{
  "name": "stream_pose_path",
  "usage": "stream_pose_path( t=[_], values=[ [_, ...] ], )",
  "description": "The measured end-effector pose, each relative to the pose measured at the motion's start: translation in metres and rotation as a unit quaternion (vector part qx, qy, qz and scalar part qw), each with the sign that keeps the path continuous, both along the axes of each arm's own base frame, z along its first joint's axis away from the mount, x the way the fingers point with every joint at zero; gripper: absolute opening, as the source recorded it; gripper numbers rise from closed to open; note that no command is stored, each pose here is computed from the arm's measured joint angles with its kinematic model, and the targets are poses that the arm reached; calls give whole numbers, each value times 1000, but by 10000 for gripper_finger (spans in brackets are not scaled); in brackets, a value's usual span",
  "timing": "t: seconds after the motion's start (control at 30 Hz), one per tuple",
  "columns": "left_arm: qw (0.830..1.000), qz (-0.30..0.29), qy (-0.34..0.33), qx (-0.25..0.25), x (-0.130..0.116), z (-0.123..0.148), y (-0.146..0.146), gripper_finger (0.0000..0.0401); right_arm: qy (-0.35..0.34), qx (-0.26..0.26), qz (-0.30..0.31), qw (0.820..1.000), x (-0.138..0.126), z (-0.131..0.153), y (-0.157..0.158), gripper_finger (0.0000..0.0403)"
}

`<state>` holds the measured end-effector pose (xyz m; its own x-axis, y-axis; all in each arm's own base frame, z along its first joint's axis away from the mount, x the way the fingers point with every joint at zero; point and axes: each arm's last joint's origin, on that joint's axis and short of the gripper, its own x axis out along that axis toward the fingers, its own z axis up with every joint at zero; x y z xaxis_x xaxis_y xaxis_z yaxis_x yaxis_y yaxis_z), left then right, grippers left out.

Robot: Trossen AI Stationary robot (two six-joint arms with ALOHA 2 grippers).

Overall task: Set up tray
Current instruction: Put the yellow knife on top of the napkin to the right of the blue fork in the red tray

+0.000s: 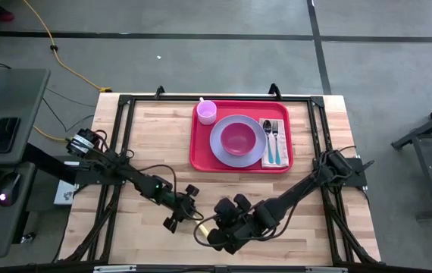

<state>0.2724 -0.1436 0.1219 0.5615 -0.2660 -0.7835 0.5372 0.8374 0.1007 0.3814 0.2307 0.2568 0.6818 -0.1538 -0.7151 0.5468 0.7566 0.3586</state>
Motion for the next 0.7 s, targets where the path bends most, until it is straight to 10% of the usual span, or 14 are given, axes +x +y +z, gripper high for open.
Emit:
stream_pose_path(
  t=[0.7],
  values=[
    [999,-28,27,-39,5,-16,0,135,-10,10,-8,1000,1,1,0,0]
  ],
)
